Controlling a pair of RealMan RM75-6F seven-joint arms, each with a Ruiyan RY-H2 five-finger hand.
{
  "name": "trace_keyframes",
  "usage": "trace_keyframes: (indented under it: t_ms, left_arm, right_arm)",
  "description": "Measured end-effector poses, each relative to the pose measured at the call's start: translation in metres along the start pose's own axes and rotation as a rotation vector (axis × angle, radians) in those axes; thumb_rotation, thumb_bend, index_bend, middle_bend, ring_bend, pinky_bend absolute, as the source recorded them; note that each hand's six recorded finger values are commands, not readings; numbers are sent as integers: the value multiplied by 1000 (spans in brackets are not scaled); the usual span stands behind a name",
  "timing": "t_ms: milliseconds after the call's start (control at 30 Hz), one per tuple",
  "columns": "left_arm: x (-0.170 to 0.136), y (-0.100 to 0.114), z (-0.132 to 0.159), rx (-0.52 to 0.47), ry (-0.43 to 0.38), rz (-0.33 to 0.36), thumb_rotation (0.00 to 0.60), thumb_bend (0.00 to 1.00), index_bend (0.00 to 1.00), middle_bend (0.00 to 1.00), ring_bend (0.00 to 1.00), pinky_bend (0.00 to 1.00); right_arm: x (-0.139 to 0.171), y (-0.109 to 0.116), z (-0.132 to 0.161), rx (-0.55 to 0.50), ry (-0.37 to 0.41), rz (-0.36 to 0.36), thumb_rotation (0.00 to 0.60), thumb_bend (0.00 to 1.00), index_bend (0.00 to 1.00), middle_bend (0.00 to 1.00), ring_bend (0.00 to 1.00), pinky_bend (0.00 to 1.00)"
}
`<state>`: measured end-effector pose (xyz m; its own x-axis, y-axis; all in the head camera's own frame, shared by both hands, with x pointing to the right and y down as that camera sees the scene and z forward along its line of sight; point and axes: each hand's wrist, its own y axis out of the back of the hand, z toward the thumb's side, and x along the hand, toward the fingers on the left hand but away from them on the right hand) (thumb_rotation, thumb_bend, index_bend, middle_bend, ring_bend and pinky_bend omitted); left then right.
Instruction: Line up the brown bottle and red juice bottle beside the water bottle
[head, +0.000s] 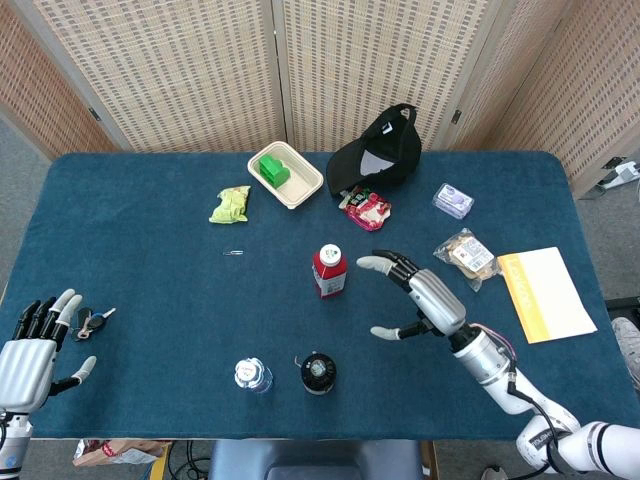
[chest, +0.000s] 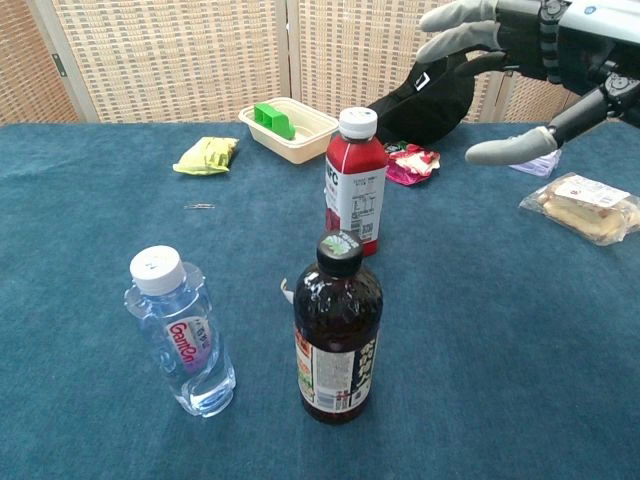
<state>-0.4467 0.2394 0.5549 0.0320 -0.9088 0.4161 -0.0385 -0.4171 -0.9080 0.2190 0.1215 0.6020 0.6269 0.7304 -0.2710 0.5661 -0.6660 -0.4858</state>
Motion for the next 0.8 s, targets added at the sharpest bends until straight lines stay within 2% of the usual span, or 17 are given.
trace_keyframes:
  t_ms: [100, 267, 467, 800]
  left_arm:
    - [0, 0, 0, -1, 2, -2, 600, 222, 103, 59, 58, 28]
    - [-1, 1, 1, 1, 2, -2, 600, 222, 104, 59, 59, 28]
    - [-2, 2, -1, 0, 8, 2, 600, 222, 104, 59, 59, 28]
    - [-4, 4, -3, -4, 9, 5, 600, 222, 104, 59, 59, 28]
  right_arm:
    - [-6, 2, -12, 9, -43, 1, 600, 0, 77, 94, 1, 82]
    - [-24, -2, -33, -40, -107, 7, 600, 0, 38, 68, 0, 79]
    - [-49, -19, -45, -121, -130, 9, 600, 0, 37, 66, 0, 80]
    - [-83, -50, -65, -183, -172, 52, 600, 0, 37, 66, 0, 80]
